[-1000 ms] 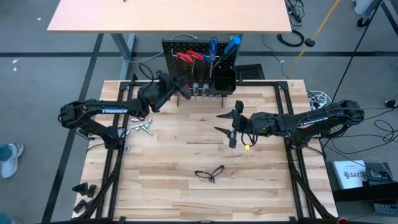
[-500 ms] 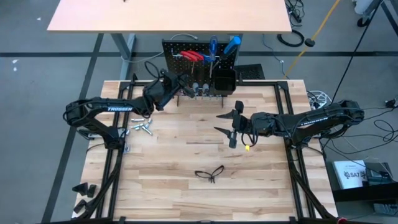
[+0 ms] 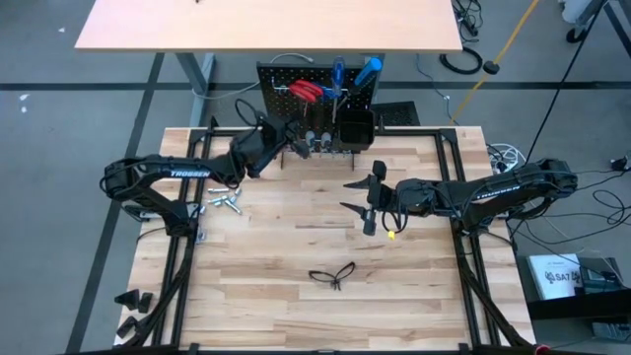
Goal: Hang tools onto peg board
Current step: Hang the red allen wrench onto the peg board
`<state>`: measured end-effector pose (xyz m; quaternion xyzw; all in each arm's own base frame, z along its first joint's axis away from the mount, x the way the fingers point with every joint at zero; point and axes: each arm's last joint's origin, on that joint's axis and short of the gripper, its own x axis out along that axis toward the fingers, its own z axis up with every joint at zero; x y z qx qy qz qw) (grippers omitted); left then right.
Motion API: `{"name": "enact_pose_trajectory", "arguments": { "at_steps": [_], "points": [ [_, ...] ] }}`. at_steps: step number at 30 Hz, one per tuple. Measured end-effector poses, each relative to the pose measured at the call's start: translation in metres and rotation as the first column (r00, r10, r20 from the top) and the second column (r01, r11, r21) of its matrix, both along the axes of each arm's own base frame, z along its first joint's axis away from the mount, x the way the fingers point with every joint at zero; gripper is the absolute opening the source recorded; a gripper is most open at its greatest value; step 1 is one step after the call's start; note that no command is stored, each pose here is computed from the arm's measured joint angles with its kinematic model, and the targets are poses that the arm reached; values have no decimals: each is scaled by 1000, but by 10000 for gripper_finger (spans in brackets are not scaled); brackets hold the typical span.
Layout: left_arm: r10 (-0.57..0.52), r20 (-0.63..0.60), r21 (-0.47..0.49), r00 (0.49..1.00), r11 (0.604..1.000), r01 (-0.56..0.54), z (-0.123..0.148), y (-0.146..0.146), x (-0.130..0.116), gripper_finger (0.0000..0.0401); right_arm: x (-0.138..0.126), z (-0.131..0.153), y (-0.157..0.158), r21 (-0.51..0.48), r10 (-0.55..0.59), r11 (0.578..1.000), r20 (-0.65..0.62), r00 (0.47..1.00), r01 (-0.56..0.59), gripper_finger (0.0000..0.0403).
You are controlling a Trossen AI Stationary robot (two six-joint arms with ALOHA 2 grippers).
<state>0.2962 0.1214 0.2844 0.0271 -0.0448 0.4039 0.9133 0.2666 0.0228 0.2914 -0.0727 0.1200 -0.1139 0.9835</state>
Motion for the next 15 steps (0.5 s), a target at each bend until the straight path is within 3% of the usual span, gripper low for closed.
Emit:
{"name": "enact_pose_trajectory", "arguments": {
  "at_steps": [7, 15],
  "points": [
    [57, -40, 61, 998, 997, -55, 4, -8, 0, 1, 0, 0, 0, 7, -2, 1000, -1, 1000, 2, 210],
    [59, -38, 64, 998, 996, -56, 5, -9, 0, 1, 0, 0, 0, 20, -5, 1000, 2, 1000, 5, 210]
  ]
}}
